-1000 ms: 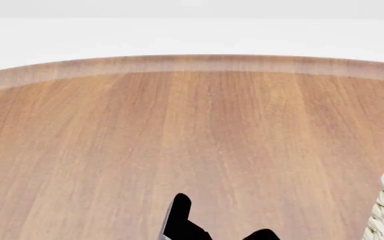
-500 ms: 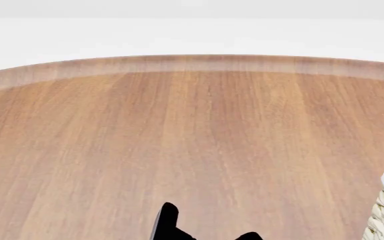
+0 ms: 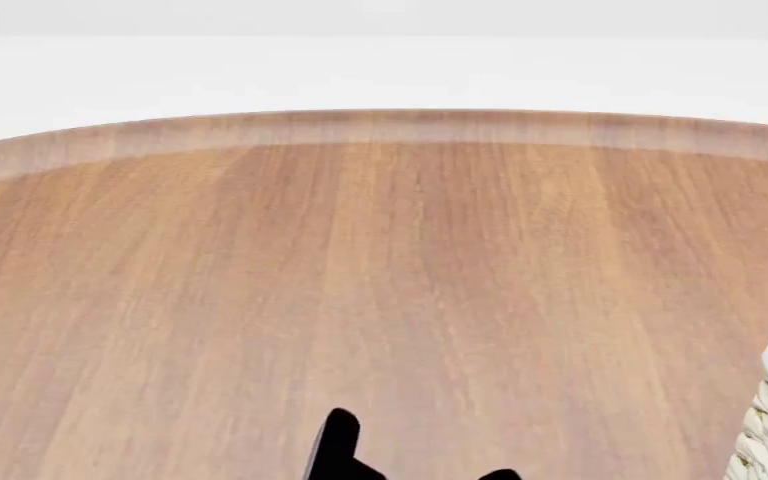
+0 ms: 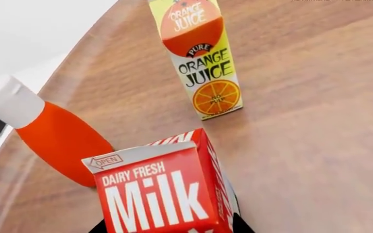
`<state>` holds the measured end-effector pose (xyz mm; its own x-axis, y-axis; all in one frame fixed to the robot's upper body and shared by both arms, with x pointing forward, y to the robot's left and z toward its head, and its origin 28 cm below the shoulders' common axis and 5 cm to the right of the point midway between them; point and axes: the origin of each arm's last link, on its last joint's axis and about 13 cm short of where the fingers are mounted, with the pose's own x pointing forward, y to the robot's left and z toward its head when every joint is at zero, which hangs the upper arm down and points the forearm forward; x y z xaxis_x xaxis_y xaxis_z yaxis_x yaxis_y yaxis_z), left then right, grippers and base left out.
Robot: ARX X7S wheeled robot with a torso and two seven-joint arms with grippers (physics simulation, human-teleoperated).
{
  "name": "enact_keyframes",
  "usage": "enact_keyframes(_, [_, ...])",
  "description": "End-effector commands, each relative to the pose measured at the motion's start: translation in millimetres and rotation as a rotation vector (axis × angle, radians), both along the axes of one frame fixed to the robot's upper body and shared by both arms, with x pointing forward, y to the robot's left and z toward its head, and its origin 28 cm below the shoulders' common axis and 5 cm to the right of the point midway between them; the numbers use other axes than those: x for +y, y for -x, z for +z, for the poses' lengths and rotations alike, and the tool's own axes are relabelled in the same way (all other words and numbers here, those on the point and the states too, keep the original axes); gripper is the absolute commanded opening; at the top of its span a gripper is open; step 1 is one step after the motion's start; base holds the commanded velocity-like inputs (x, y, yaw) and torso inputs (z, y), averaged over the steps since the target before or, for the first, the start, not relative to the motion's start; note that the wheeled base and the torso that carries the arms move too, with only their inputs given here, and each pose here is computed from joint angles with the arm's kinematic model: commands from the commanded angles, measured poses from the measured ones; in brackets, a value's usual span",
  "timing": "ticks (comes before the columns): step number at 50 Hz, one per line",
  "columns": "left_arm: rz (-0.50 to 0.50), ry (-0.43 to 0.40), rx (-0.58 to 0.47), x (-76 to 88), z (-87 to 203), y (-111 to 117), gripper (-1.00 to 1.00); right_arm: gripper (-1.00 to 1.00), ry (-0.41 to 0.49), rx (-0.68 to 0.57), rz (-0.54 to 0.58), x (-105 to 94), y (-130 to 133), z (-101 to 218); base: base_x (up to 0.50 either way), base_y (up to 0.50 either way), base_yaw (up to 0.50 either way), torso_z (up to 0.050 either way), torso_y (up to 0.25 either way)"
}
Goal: Pick the milk and place it in the basket.
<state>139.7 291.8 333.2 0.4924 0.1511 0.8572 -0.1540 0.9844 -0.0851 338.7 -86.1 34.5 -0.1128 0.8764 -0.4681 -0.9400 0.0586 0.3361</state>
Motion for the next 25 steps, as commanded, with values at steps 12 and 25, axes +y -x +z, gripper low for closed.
enact_keyframes(12, [-0.005, 0.0, -0.02, 0.0, 0.0, 0.1, 1.0, -1.0, -0.074, -0.228, -0.084, -10.0, -2.1, 66.7, 0.0, 0.0, 0.0, 0.0, 0.001])
enact_keyframes(25, [-0.007, -0.001, -0.021, -0.3, 1.2, 0.0, 1.0, -1.0, -0.144, -0.419, -0.199, -24.7, 5.9, 120.3, 0.0, 0.0, 0.0, 0.0, 0.001])
